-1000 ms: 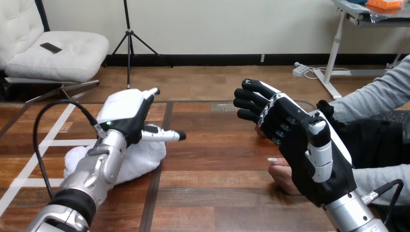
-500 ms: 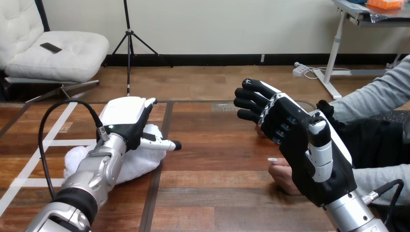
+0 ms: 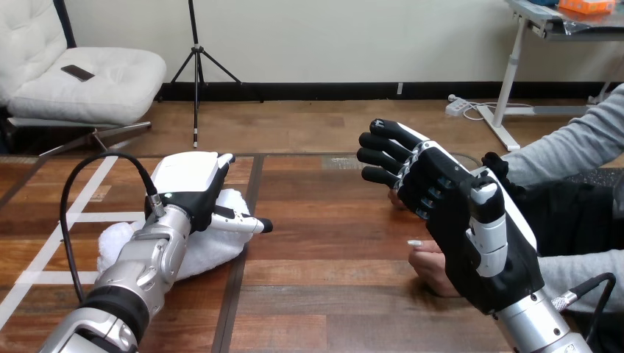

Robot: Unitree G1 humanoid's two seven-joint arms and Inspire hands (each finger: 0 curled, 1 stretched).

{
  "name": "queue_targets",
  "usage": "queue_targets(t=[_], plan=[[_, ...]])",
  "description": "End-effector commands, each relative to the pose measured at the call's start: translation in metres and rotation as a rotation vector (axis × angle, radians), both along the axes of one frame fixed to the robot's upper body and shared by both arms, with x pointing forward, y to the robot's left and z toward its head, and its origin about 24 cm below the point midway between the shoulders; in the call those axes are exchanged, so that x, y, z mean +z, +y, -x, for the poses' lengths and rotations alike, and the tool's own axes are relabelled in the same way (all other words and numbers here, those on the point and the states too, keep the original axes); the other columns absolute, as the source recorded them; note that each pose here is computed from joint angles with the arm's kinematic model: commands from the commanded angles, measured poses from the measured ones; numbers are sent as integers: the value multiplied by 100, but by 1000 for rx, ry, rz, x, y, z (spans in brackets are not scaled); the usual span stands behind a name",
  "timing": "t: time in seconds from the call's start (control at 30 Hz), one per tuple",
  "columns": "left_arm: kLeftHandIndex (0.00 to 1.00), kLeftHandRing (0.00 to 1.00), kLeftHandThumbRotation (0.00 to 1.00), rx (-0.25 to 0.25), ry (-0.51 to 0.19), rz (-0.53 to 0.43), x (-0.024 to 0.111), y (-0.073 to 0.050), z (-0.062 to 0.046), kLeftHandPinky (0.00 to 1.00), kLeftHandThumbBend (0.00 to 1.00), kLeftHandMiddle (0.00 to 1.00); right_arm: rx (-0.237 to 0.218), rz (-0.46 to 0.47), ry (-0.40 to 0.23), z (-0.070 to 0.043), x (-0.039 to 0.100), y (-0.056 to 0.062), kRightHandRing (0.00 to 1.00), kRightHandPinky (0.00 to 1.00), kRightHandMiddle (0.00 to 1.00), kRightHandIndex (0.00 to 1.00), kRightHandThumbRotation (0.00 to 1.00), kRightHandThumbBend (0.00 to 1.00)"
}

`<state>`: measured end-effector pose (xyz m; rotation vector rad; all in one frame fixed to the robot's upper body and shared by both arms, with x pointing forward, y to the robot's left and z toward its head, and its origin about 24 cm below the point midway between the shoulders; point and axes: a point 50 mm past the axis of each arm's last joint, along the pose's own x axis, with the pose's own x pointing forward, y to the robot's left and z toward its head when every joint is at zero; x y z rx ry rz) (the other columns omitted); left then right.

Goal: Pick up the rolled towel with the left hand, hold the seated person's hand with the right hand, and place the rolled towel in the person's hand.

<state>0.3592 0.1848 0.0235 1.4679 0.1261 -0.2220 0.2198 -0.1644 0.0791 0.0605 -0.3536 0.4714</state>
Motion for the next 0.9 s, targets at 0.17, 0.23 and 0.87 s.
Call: queue_targets(t=[0.17,0.23,0.87], plan=[[95,96,71,-20,-48,-46,30,0,-18,97,100,97,0,0,-97,-8,20,0,86,82,86,86,100,89],[95,96,71,-17,-39,-47,30,0,-18,98,100,97,1,2,-96,-8,20,0,86,81,86,86,100,89],[91,92,65,-4,37,-50,29,3,-17,94,100,93,3,1,-97,-7,21,-1,86,80,86,86,100,89]])
